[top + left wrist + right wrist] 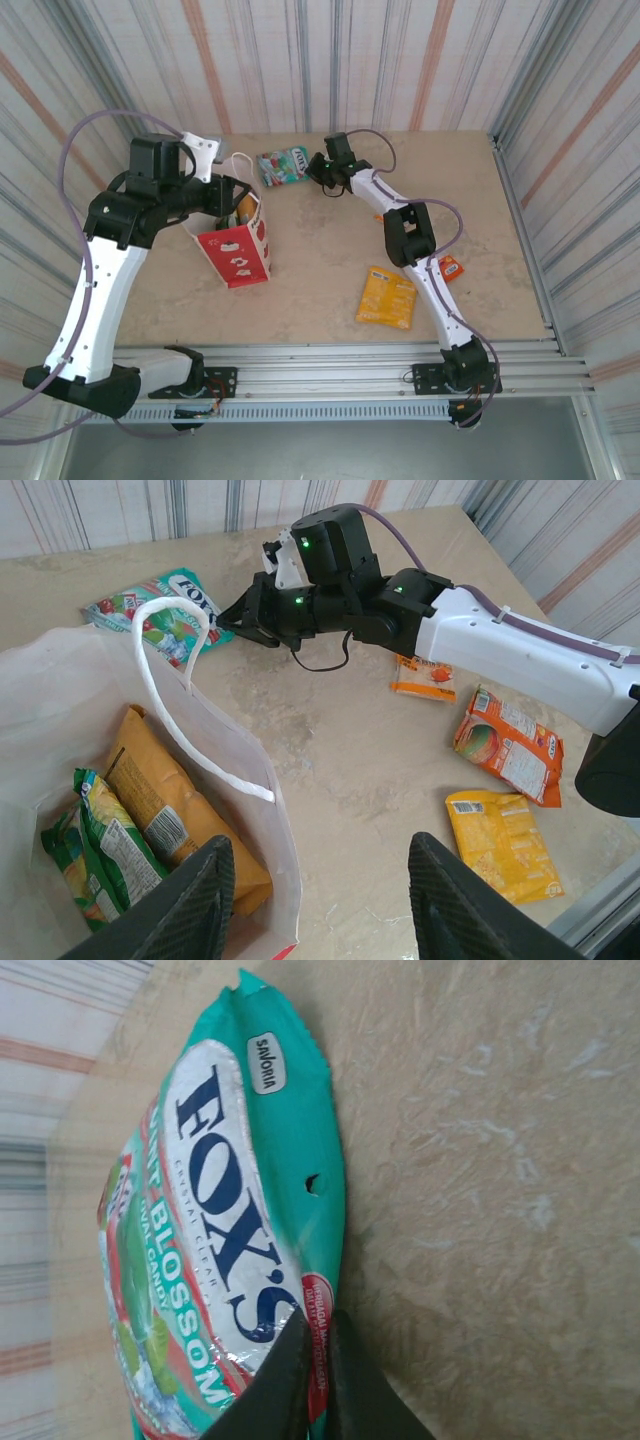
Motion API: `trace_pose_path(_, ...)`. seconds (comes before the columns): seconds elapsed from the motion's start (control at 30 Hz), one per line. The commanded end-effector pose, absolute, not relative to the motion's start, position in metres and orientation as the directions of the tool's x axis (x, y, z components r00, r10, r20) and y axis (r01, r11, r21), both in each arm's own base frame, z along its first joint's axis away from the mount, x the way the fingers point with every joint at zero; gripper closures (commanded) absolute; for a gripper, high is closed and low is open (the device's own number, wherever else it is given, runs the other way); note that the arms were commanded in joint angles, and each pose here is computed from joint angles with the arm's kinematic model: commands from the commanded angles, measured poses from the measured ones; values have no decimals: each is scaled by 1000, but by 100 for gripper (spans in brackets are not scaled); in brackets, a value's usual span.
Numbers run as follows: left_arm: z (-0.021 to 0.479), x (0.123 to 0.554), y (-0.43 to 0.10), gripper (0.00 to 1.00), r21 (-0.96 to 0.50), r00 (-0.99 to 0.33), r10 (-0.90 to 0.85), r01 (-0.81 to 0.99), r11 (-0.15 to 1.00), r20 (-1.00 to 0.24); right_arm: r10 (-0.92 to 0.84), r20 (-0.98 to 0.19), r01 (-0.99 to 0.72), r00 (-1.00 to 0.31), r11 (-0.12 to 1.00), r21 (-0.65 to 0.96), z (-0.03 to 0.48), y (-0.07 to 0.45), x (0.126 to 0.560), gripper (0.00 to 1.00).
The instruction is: Place the snacks into the paper bag
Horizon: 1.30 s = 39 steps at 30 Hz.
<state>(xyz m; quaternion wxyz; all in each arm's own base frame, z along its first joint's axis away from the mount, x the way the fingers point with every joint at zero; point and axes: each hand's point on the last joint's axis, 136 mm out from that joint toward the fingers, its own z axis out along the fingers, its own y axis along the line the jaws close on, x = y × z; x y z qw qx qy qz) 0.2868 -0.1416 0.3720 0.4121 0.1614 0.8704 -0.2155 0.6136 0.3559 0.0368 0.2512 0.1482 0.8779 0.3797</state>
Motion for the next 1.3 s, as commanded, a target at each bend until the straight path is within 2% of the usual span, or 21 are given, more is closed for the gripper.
trace_pose_path(0.0, 382, 287, -140, 51, -230, -584, 105, 469, 853, -805, 430, -328, 47, -841, 662, 748, 44, 356, 612, 99)
trace_pose_path(0.17, 389, 284, -142, 51, -233, -572, 100, 479, 846, -814, 391, -399, -19, -829, 695, 719, 84, 342, 604, 100)
trace_pose_path(0.37, 391, 278, -147, 51, -217, -555, 127, 511, 832, -822, 285, -524, -133, -802, 771, 623, 136, 313, 571, 100)
trace_pose_path(0.6, 378, 269, -161, 50, -154, -533, 233, 584, 797, -814, 50, -624, -298, -780, 847, 440, 191, 280, 514, 100)
trace_pose_path(0.73, 370, 257, -179, 50, -87, -471, 337, 674, 734, -815, -135, -654, -437, -744, 839, 324, 211, 266, 474, 100)
trace_pose_path(0.83, 363, 245, -198, 48, -27, -399, 426, 755, 655, -812, -271, -677, -557, -684, 793, 246, 232, 261, 442, 100)
trace_pose_path(1.0, 349, 230, -222, 46, 43, -288, 520, 844, 534, -804, -490, -677, -745, -549, 655, 130, 263, 247, 380, 100)
trace_pose_path(1.1, 344, 226, -232, 45, 43, -245, 523, 877, 479, -816, -595, -668, -836, -448, 542, 78, 276, 240, 342, 100)
trace_pose_path(1.27, 338, 214, -252, 45, 66, -119, 512, 942, 328, -851, -697, -686, -958, -210, 288, 0, 296, 235, 278, 100)
